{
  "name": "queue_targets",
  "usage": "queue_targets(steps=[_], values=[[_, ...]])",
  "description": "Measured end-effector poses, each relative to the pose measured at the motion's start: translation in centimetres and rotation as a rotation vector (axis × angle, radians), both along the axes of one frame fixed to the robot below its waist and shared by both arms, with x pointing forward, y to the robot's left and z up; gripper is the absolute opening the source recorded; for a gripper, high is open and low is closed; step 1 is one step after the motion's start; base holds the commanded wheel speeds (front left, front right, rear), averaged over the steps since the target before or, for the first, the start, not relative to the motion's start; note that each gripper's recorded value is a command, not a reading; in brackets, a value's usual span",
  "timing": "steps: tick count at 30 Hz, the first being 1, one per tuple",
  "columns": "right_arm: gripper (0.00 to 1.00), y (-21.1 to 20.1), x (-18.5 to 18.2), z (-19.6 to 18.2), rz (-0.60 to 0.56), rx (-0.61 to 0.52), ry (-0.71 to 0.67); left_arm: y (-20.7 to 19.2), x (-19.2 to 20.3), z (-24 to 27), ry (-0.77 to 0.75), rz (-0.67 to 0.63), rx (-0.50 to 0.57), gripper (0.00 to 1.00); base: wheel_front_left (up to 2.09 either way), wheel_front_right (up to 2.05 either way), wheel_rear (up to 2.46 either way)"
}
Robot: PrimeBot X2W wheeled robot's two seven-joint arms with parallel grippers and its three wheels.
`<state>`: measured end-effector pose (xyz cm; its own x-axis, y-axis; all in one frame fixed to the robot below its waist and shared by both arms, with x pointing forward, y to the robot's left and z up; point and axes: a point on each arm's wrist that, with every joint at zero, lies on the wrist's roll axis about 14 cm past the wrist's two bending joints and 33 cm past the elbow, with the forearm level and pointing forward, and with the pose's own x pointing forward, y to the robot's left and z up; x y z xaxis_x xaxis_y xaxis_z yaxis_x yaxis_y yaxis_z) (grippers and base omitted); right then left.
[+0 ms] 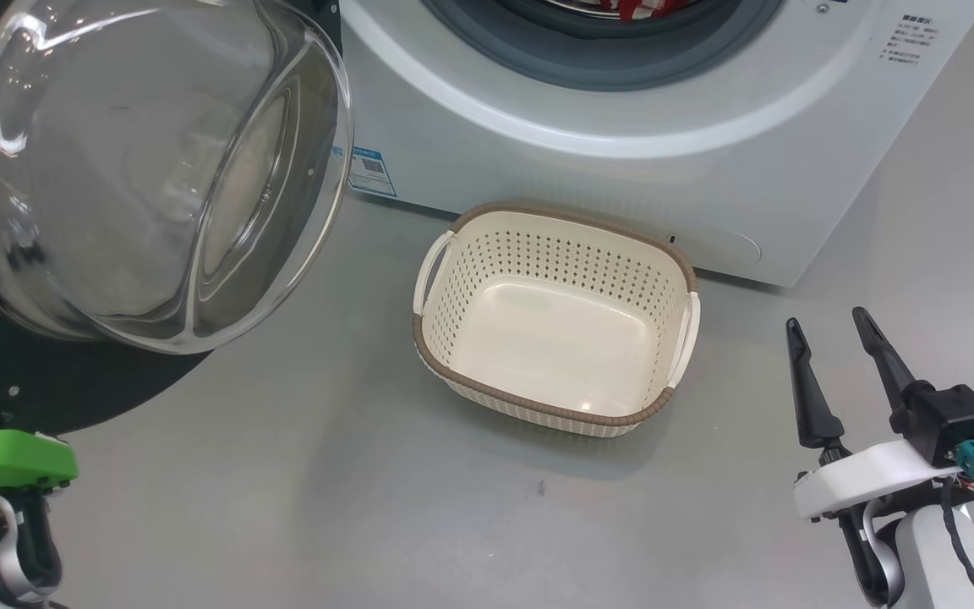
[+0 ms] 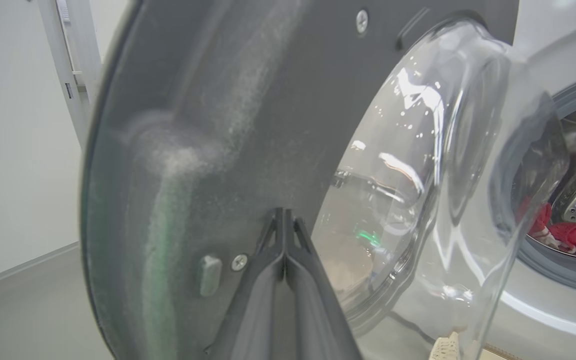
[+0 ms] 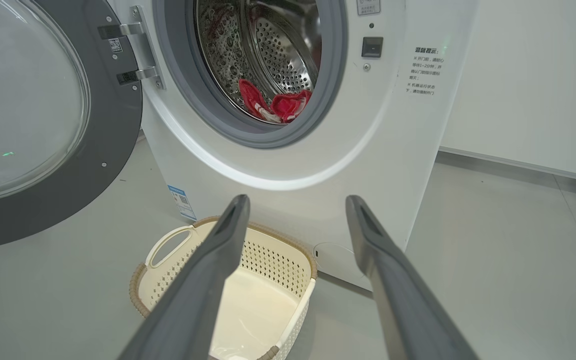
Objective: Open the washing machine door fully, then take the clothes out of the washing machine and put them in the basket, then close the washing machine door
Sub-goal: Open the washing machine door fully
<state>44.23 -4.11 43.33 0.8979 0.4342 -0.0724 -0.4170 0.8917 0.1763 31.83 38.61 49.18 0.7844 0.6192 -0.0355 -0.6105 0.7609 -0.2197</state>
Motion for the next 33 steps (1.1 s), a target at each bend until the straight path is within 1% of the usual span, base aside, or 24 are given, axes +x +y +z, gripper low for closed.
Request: queue_targets(steps=[6, 14, 25, 31, 33], values=[[1.0, 0.2, 0.4, 0.2, 0.001, 0.005, -0.008, 1.4, -0.5, -0.1, 0.003, 0.043, 0.0, 0.0, 0.0, 0.0, 0.0], [1.0, 0.2, 0.5, 0.2, 0.001, 0.004, -0.009, 1.4, -0.5, -0.2, 0.009, 0.044, 0.001, 0.0, 0.0, 0.0, 0.0], [1.0, 0.1, 0.1, 1.3, -0.001, 0.002, -0.03, -0.1, -0.4, 1.6, -0.029, -0.002, 0.061, 0.0, 0.0, 0.0, 0.0], [1.0, 0.1, -0.3, 2.3, -0.007, 0.006, -0.05, -2.0, -1.2, 1.2, -0.03, -0.036, 0.053, 0.0, 0.0, 0.0, 0.0], [1.0, 0.0, -0.5, 2.5, -0.008, 0.007, -0.054, -2.5, -1.5, 1.2, -0.025, -0.049, 0.065, 0.0, 0.0, 0.0, 0.0]])
